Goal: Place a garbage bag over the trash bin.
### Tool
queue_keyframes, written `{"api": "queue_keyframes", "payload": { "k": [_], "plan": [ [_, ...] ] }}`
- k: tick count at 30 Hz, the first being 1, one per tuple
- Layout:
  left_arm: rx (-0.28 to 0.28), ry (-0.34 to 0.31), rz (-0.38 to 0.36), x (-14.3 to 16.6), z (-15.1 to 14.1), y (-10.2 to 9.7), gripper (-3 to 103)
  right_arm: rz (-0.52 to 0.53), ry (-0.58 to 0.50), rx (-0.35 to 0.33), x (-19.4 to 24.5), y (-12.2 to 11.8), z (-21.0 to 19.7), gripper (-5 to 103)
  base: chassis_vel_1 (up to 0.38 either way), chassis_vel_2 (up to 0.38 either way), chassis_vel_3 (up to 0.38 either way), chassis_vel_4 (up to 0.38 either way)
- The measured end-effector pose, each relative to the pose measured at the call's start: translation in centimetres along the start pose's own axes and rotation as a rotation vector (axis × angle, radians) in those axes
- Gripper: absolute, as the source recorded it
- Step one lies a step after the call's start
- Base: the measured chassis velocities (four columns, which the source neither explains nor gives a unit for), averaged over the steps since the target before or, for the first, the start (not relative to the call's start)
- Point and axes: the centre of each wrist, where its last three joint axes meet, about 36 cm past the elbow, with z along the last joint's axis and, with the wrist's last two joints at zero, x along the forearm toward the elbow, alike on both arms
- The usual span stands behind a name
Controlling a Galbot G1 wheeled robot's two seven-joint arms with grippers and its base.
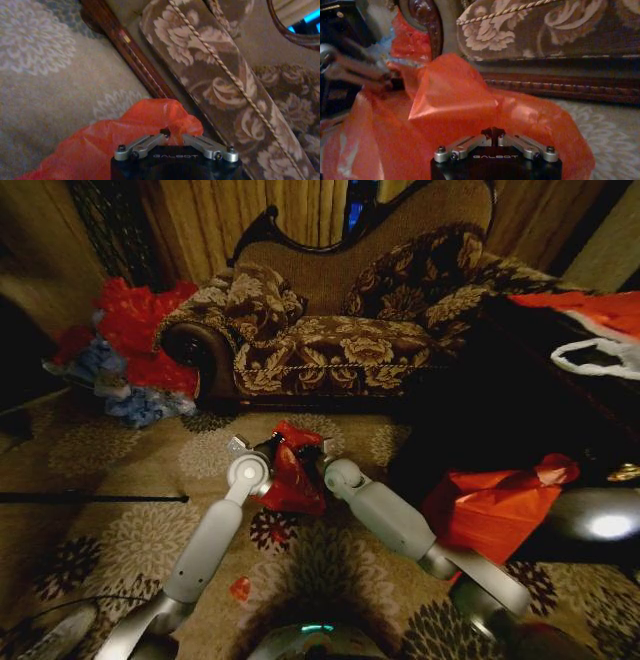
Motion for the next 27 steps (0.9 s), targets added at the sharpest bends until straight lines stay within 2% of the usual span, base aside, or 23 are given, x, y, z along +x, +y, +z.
{"api": "queue_keyframes", "payload": {
  "k": [5, 15, 27],
  "plan": [
    [0.029, -0.015, -0.007, 0.3, -1.1, -0.1, 0, -0.026, 0.007, -0.004, -1.1, 1.7, 0.7, 0, 0.000, 0.000, 0.000, 0.000],
    [0.026, -0.016, 0.003, 1.0, -1.0, -0.4, 0, -0.053, -0.006, -0.019, -2.4, 3.3, 0.8, 0, 0.000, 0.000, 0.000, 0.000],
    [0.026, -0.005, 0.005, 1.7, -0.3, -0.6, 0, -0.023, 0.046, -0.015, -4.0, 2.5, 3.9, 0, 0.000, 0.000, 0.000, 0.000]
  ]
}}
